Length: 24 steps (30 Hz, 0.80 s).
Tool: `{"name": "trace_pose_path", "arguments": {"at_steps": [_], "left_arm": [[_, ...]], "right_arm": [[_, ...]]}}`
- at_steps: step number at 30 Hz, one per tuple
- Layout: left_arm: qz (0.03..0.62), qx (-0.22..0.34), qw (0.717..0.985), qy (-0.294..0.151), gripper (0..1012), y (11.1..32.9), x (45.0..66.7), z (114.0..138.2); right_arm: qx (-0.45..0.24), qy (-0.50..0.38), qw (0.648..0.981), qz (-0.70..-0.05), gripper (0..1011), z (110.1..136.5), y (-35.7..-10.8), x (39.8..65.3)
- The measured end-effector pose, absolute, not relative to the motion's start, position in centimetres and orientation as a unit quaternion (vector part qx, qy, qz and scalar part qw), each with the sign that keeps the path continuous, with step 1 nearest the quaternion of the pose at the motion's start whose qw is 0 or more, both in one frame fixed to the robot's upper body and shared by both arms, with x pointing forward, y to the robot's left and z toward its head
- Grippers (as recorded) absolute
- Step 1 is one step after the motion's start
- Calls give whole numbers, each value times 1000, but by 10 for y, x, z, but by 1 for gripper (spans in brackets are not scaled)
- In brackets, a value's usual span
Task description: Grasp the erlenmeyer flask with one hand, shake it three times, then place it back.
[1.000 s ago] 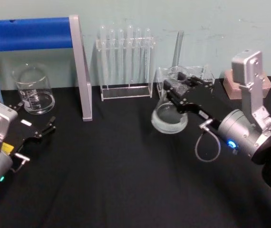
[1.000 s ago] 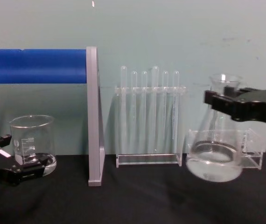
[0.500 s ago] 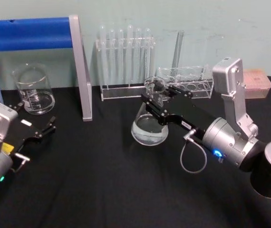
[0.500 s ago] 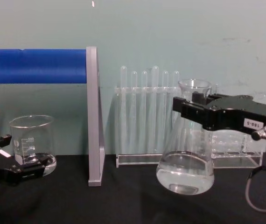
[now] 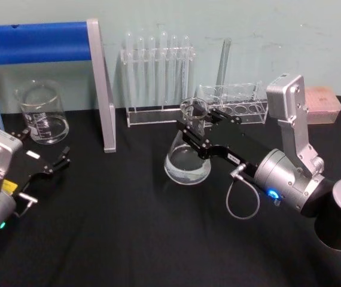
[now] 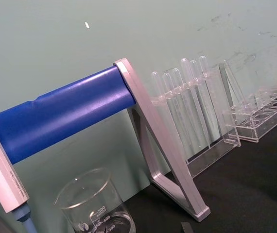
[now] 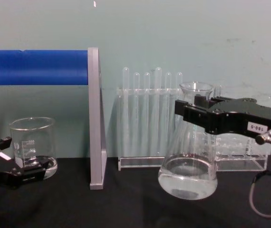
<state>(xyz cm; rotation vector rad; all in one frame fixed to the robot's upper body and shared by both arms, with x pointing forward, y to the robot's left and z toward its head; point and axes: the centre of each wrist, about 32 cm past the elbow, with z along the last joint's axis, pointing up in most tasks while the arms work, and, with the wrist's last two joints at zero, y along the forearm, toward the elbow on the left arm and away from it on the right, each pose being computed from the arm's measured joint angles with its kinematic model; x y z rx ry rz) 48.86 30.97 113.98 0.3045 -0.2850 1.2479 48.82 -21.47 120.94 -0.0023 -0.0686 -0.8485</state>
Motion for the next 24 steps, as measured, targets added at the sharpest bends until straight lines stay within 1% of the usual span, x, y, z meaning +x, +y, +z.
{"name": "trace_pose_path", "arguments": {"at_steps": [10, 14, 24], "left_arm": [[580, 141, 791, -132, 1001, 310, 489, 1140], [580, 141, 791, -132, 1001, 310, 489, 1140], [580, 141, 791, -132, 1000, 310, 489, 1140]], "right_arm": [[-1, -34, 911, -412, 457, 1208, -214, 489], [-2, -34, 911, -410, 457, 1204, -214, 490], [-18, -28, 917, -396, 457, 1183, -211, 492]]}}
